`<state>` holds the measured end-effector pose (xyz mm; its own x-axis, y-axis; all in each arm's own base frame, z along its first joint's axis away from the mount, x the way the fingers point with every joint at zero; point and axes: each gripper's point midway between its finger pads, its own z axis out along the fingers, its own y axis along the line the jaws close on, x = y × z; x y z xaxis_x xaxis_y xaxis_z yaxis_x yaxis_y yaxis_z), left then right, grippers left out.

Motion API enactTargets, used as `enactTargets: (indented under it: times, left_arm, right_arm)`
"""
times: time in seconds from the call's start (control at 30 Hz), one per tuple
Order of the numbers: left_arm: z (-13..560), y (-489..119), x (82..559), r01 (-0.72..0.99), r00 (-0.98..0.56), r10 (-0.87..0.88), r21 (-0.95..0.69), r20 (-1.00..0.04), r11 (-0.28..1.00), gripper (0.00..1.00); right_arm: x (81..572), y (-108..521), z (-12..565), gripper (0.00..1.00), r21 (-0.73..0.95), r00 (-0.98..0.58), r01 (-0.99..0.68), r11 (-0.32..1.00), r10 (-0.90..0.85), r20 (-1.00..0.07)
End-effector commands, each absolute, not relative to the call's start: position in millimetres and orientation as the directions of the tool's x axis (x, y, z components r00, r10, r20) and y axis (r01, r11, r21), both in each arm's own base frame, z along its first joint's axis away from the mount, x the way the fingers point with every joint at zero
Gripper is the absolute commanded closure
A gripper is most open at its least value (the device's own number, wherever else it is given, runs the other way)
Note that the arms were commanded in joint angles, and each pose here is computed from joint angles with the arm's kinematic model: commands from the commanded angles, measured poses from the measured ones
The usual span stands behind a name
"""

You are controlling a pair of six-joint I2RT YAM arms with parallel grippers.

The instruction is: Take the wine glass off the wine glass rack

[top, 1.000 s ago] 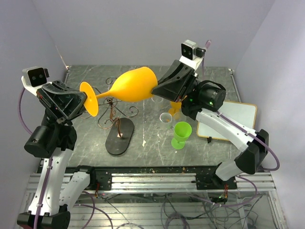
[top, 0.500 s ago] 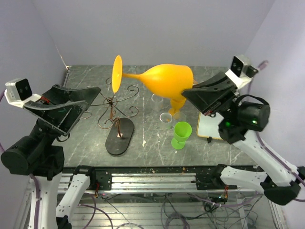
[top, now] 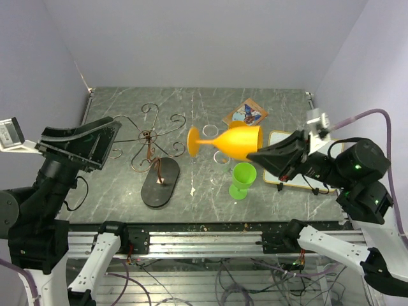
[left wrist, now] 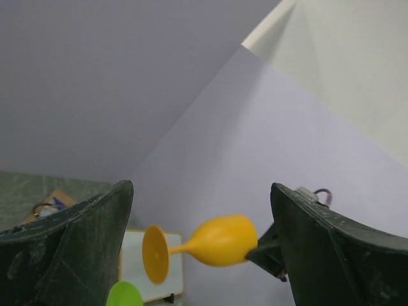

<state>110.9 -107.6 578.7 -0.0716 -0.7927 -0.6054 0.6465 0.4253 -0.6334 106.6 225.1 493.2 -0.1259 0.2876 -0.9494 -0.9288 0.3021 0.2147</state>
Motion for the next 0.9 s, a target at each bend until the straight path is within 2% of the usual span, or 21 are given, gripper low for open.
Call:
enactTargets:
  times: [0.0,0.1,0.17,0.3,0.4,0.53,0.87]
  left_arm:
    - [550.4,-94.5,132.0,0.527,-0.039,-0.759,-0.659,-0.65,0.537,0.02]
    - [550.3,-94.2,137.6,0.52,-0.035,-0.752,-0.654,-0.658,0.549,0.02]
    - [549.9,-93.4,141.3,0.509,-0.032,-0.743,-0.65,-0.668,0.564,0.02]
    - [548.1,-89.1,145.0,0.479,-0.017,-0.725,-0.642,-0.689,0.599,0.02]
    - [544.9,-83.5,144.5,0.45,0.002,-0.713,-0.636,-0.702,0.627,0.02]
    - [542.9,-77.2,143.7,0.421,0.028,-0.696,-0.623,-0.718,0.659,0.02]
    - [543.5,-72.6,144.3,0.39,0.042,-0.656,-0.592,-0.753,0.705,0.02]
  right_arm:
    - [82.7,215.4,390.0,1.0,0.124,-0.172,-0.963,0.241,-0.19,-0.967]
    - [83.4,210.7,337.4,1.0,0.164,-0.252,-0.955,0.246,-0.388,-0.886]
    - [87.0,211.2,312.3,1.0,0.176,-0.284,-0.948,0.265,-0.457,-0.843]
    - [93.0,222.7,292.3,1.0,0.183,-0.299,-0.946,0.267,-0.506,-0.809]
    - [113.2,222.5,273.1,1.0,0.112,-0.319,-0.922,0.37,-0.567,-0.76]
    - [131.1,225.4,255.2,1.0,0.038,-0.338,-0.895,0.444,-0.621,-0.707]
    - [134.0,269.8,204.4,1.0,-0.032,-0.348,-0.888,0.459,-0.716,-0.605]
